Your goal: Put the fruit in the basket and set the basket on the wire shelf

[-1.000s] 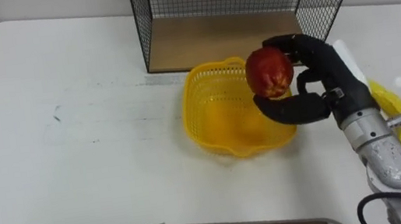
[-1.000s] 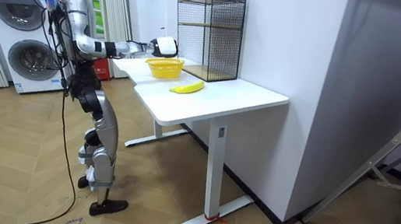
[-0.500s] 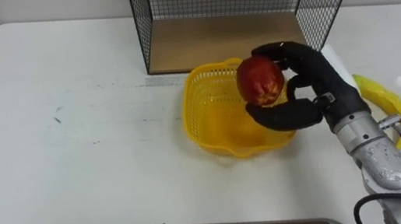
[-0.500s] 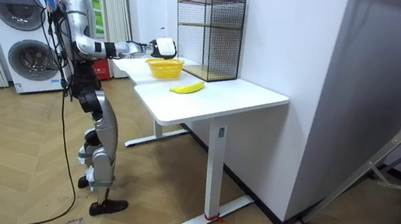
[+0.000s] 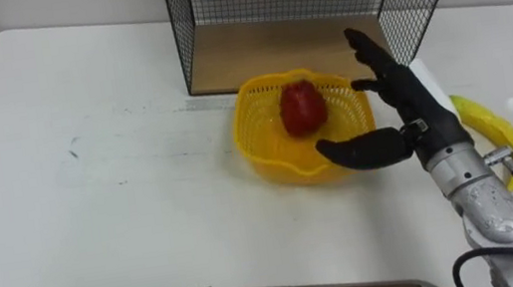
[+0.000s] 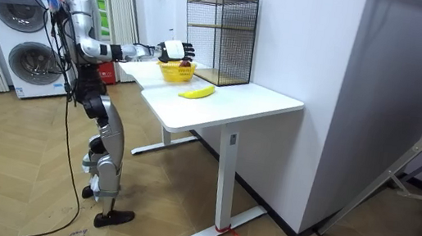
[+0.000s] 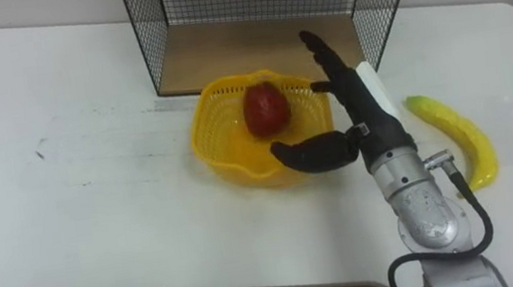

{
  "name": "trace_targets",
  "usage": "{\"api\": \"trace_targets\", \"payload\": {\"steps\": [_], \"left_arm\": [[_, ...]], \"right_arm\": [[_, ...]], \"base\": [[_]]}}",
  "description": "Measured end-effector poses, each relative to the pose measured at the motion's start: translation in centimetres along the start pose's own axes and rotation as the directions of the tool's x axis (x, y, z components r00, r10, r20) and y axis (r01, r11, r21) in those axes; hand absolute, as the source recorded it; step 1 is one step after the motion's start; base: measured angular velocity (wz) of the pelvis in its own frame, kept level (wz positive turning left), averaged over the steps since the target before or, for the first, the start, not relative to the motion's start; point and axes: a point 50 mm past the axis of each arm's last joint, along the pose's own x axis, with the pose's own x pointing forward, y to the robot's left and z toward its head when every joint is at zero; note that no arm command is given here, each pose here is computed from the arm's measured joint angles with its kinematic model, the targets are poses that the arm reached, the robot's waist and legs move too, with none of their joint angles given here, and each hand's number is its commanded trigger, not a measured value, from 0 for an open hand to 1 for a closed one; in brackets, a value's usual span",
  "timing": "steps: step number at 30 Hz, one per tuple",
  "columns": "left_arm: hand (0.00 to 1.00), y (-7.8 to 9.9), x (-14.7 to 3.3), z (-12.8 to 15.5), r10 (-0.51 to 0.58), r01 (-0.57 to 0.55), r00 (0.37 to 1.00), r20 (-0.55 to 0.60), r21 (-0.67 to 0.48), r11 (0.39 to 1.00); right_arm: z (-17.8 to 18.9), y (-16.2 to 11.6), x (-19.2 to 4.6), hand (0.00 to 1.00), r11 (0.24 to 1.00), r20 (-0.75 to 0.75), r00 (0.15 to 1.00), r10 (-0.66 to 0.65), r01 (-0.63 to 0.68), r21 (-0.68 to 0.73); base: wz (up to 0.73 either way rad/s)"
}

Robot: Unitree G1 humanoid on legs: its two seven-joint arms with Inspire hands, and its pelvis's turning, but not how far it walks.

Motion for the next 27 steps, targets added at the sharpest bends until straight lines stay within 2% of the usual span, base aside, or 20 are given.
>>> {"api": "trace_targets", "payload": {"steps": [19, 27], "left_arm": [[0.0, 0.4, 0.0, 0.0, 0.018, -0.018, 1.0, 0.001, 0.001, 1.0], [0.0, 0.4, 0.0, 0.1, 0.018, -0.018, 1.0, 0.006, -0.001, 1.0]], "right_arm": [[0.0, 0.1, 0.0, 0.0, 1.0, 0.001, 1.0, -0.006, 0.006, 0.009], [0.3, -1.0, 0.0, 0.0, 0.997, 0.017, 0.997, -0.074, 0.074, 0.024]], "base": [[0.0], [0.0]]}}
